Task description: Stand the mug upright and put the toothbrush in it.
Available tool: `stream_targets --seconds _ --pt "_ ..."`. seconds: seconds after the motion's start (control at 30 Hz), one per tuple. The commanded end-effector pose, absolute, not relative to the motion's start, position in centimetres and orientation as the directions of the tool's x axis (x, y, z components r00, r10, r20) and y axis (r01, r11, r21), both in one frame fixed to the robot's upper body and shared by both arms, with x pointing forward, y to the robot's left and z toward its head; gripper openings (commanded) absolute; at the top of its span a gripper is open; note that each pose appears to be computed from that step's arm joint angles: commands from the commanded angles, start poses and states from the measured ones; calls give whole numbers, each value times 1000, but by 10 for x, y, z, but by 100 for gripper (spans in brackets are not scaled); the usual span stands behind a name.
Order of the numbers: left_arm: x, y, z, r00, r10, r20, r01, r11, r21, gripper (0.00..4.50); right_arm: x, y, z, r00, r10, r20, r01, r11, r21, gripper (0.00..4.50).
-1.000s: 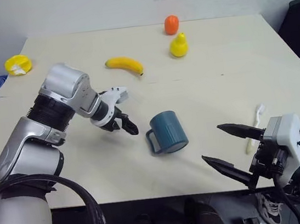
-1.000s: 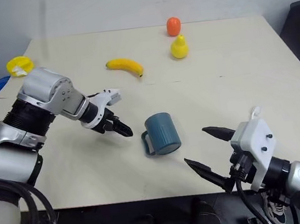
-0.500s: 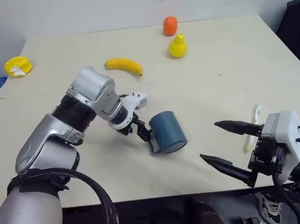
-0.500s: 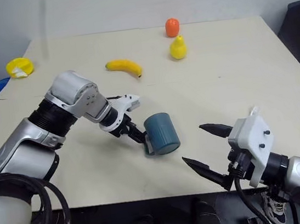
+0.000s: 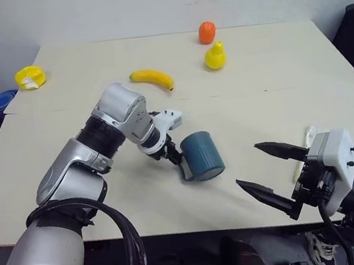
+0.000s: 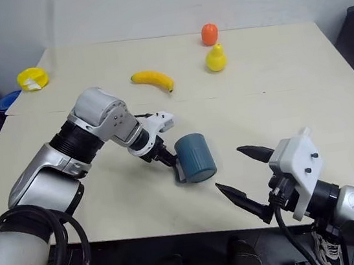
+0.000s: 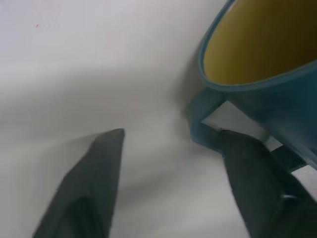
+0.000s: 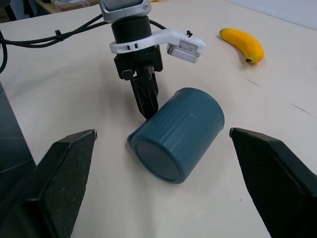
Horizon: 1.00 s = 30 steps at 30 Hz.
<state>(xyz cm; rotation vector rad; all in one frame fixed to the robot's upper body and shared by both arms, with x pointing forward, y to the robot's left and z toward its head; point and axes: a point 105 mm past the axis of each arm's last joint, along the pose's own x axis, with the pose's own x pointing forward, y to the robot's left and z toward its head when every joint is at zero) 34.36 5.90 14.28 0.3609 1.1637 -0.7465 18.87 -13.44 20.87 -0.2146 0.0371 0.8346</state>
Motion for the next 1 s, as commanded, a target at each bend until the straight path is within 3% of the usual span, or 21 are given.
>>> stream_targets --seconds 0.03,0.4,0.5,0.73,1.0 --pt "329 56 115 95 -317 -944 695 700 -165 272 184 -128 216 659 747 -87 -747 636 -194 450" --pt "333 47 117 116 -328 -937 690 706 -162 272 185 -130 217 671 737 -85 -737 649 -189 450" --pt "333 48 113 111 -331 -937 684 709 -169 214 185 -130 219 676 732 -82 -731 653 -195 450" --pt "335 49 115 111 -343 -933 668 721 -185 4 185 -135 220 690 719 -83 -719 667 -195 450" --pt "346 46 129 163 -368 -915 639 747 -186 4 184 -140 223 699 709 -98 -709 668 -224 450"
